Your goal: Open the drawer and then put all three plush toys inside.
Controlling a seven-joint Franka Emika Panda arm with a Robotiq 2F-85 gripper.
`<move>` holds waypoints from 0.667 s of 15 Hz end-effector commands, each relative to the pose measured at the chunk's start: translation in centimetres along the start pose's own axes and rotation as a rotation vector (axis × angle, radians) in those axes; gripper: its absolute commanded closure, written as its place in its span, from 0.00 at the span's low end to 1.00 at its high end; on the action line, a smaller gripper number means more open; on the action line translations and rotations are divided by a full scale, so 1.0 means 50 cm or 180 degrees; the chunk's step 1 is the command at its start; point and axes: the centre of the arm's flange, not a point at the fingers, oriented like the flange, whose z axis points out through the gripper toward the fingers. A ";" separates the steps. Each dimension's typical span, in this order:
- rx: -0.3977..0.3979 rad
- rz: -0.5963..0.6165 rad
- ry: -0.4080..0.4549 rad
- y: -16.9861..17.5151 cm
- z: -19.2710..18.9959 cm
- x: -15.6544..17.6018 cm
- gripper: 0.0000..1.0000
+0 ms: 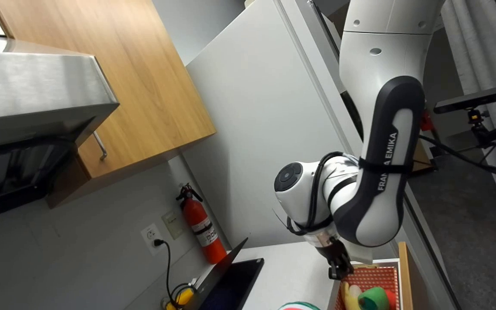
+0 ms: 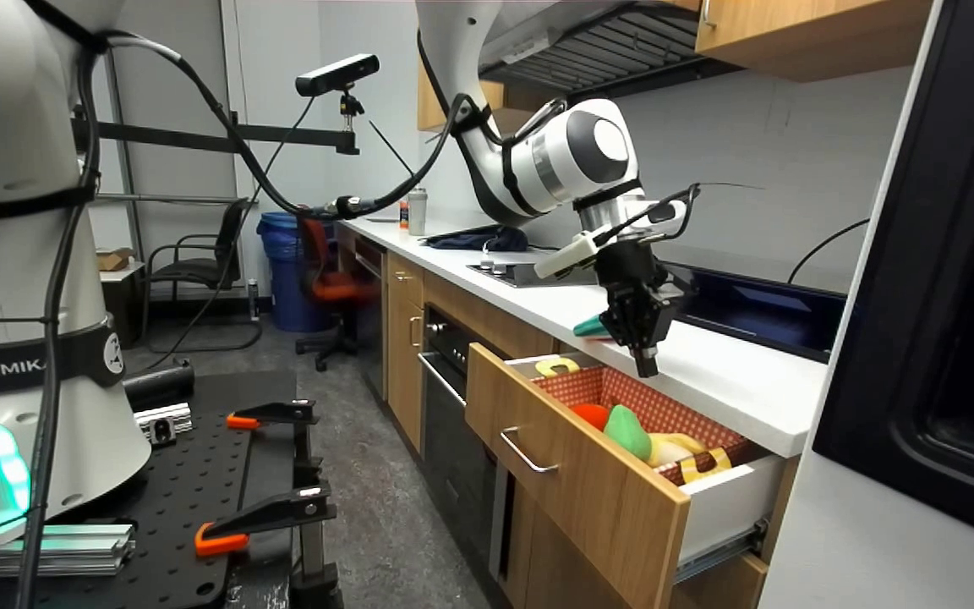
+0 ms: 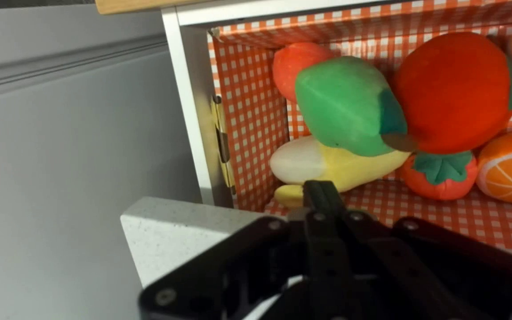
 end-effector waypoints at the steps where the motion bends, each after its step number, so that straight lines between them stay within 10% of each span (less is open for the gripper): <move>1: -0.0012 0.0027 0.0078 0.010 -0.032 -0.045 1.00; 10: 0.0048 0.0130 0.0258 0.017 -0.091 -0.050 1.00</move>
